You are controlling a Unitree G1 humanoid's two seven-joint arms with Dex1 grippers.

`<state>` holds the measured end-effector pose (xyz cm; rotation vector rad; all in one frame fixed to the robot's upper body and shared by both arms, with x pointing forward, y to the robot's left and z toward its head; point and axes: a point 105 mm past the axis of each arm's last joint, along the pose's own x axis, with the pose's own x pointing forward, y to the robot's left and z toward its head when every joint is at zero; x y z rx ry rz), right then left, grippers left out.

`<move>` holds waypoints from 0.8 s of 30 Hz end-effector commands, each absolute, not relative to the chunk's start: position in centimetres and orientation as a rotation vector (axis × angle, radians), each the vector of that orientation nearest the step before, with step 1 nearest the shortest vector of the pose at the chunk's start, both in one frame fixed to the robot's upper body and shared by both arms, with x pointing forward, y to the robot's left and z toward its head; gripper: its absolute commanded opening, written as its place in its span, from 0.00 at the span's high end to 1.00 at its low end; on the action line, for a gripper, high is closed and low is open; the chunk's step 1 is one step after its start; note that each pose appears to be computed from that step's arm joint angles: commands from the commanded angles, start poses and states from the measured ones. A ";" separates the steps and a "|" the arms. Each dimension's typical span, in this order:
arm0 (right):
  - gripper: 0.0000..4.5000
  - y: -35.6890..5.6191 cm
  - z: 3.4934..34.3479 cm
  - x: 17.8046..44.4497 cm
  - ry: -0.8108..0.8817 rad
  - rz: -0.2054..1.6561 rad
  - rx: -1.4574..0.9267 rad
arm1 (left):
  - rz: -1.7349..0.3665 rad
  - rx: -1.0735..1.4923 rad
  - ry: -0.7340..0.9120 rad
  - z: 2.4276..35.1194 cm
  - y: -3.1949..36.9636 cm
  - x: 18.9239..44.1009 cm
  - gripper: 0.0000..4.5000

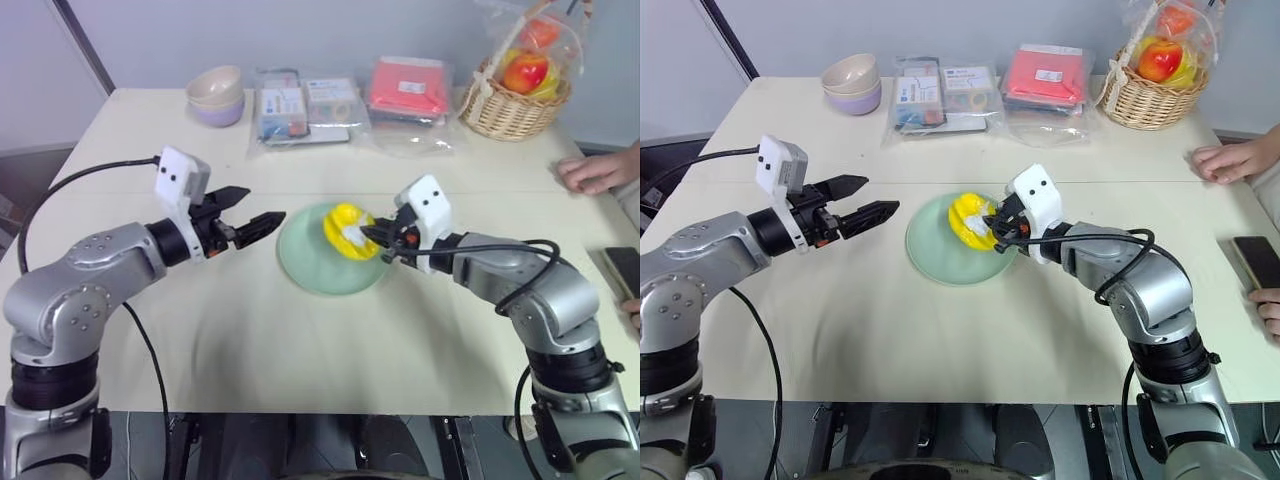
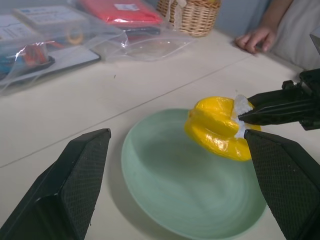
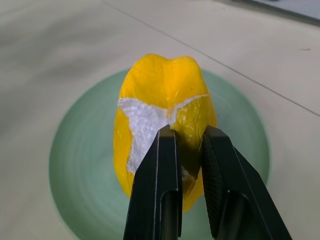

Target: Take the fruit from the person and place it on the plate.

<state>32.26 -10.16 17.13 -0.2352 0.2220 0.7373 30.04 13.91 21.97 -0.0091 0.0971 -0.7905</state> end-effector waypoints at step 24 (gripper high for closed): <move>0.01 -12.4 22.7 28.2 0.032 0.919 -0.321 | -0.922 0.044 0.181 20.7 13.3 27.4 0.00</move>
